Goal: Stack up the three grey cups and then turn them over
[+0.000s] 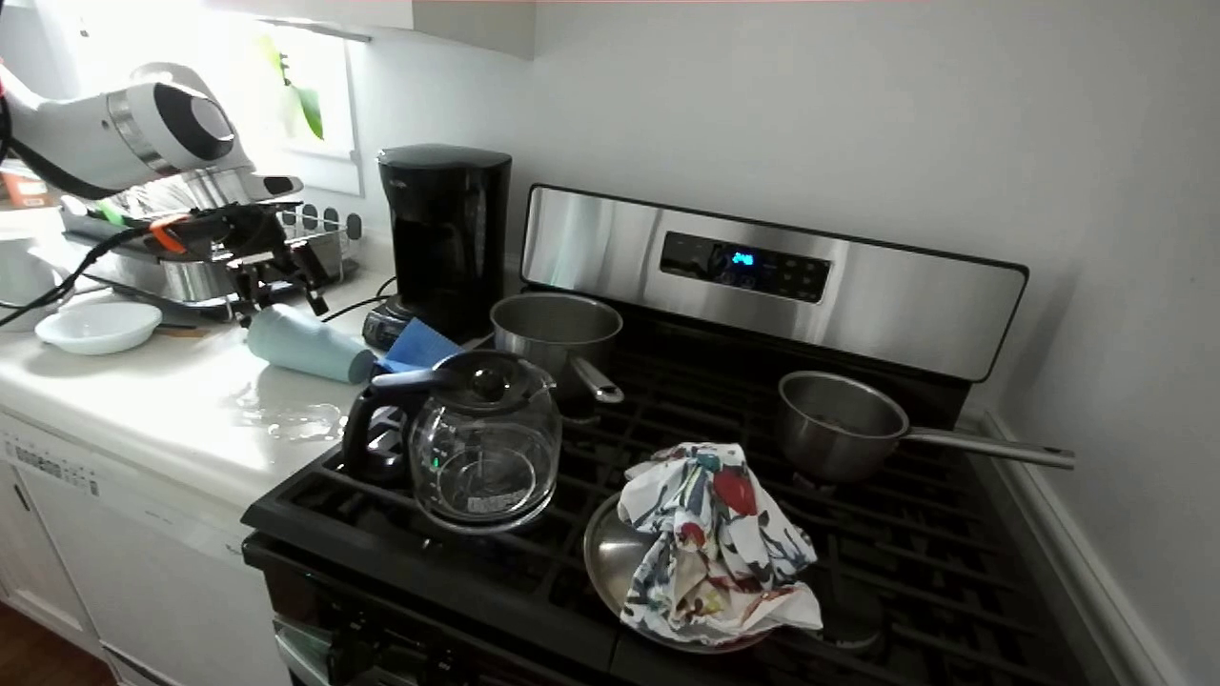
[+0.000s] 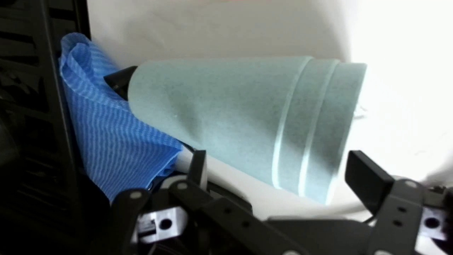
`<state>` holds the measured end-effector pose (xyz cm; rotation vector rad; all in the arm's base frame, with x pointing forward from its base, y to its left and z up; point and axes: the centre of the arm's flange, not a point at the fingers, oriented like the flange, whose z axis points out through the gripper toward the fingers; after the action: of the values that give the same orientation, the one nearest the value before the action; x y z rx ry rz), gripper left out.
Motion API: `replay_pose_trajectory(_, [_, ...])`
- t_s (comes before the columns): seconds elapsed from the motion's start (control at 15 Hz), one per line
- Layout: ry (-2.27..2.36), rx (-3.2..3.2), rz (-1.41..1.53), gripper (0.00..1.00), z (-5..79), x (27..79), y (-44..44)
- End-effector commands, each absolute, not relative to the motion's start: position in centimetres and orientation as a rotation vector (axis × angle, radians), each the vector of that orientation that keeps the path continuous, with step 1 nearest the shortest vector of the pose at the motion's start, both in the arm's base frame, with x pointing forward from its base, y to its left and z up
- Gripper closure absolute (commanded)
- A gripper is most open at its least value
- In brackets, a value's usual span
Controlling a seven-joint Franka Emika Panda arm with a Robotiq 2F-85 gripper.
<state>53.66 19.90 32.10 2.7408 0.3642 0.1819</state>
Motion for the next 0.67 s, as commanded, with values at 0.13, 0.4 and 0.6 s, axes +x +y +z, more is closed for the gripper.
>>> replay_pose_trajectory(0.13, [0.057, 2.946, 0.267, 0.0, 34.8, 54.9, 18.7])
replay_pose_trajectory(0.4, [-0.127, 3.022, 0.289, 0.0, 36.0, 55.6, 17.0])
replay_pose_trajectory(0.6, [-0.357, 3.057, 0.26, 0.0, 36.9, 55.4, 14.9])
